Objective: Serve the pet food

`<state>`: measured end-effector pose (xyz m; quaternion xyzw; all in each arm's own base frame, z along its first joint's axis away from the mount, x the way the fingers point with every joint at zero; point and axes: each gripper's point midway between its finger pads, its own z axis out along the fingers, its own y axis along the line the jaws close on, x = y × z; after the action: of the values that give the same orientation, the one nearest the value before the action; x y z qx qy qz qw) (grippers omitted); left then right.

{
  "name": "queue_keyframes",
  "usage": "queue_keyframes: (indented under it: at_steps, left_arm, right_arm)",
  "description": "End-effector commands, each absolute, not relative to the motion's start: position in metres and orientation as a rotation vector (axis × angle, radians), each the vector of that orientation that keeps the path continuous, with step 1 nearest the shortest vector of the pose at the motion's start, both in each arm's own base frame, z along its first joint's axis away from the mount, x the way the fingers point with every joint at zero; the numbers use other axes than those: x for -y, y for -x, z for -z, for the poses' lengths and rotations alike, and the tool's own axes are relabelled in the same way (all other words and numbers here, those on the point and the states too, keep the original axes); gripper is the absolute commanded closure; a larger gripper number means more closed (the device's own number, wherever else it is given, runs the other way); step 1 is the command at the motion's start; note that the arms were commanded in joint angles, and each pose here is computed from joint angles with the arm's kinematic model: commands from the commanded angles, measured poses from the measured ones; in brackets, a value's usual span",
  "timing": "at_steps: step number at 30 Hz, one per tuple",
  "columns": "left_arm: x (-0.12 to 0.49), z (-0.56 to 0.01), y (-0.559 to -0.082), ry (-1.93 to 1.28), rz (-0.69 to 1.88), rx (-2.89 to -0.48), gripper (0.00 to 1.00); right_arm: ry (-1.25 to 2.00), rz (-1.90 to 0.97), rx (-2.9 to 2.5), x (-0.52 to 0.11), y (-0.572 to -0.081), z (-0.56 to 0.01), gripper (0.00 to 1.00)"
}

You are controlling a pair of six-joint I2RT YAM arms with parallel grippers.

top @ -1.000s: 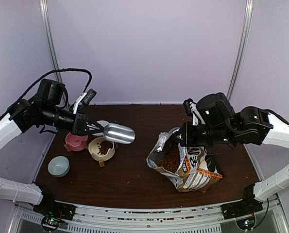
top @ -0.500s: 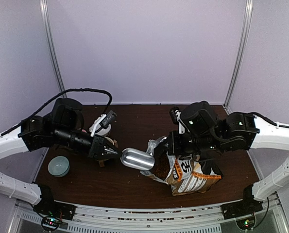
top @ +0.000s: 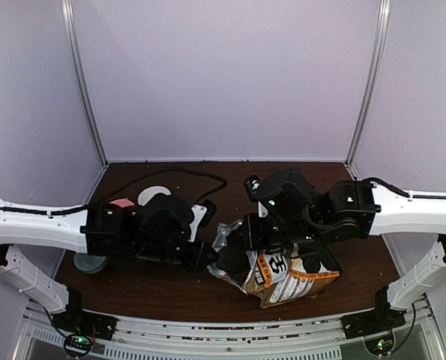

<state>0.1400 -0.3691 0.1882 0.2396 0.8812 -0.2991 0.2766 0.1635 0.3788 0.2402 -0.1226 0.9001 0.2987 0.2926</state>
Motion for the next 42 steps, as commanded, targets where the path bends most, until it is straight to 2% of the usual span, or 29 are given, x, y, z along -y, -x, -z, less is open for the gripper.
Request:
queue_keyframes:
  at_steps: [1, 6, 12, 20, 31, 42]
  left_arm:
    - [0.375, -0.221, -0.170, -0.476, 0.602, -2.239, 1.00]
    - [0.379, -0.197, -0.181, -0.435, 0.446, -2.281, 1.00]
    - [0.421, -0.162, -0.176, -0.537, 0.474, -2.341, 1.00]
    - [0.472, -0.149, -0.156, -0.709, 0.791, -2.328, 1.00]
    - [0.503, -0.181, -0.116, -0.839, 1.310, -2.188, 1.00]
    - [0.471, -0.218, -0.122, -0.557, 1.546, -2.145, 1.00]
  right_arm:
    - [0.361, -0.867, -2.350, -0.383, -0.156, -0.266, 1.00]
    - [0.341, -0.766, -2.347, -0.366, -0.164, -0.263, 1.00]
    - [0.309, -0.851, -2.323, -0.365, -0.163, -0.270, 1.00]
    - [0.272, -0.891, -2.309, -0.354, -0.167, -0.281, 1.00]
    - [0.191, -0.918, -2.320, -0.336, -0.170, -0.269, 1.00]
    - [0.121, -0.888, -2.316, -0.316, -0.171, -0.265, 1.00]
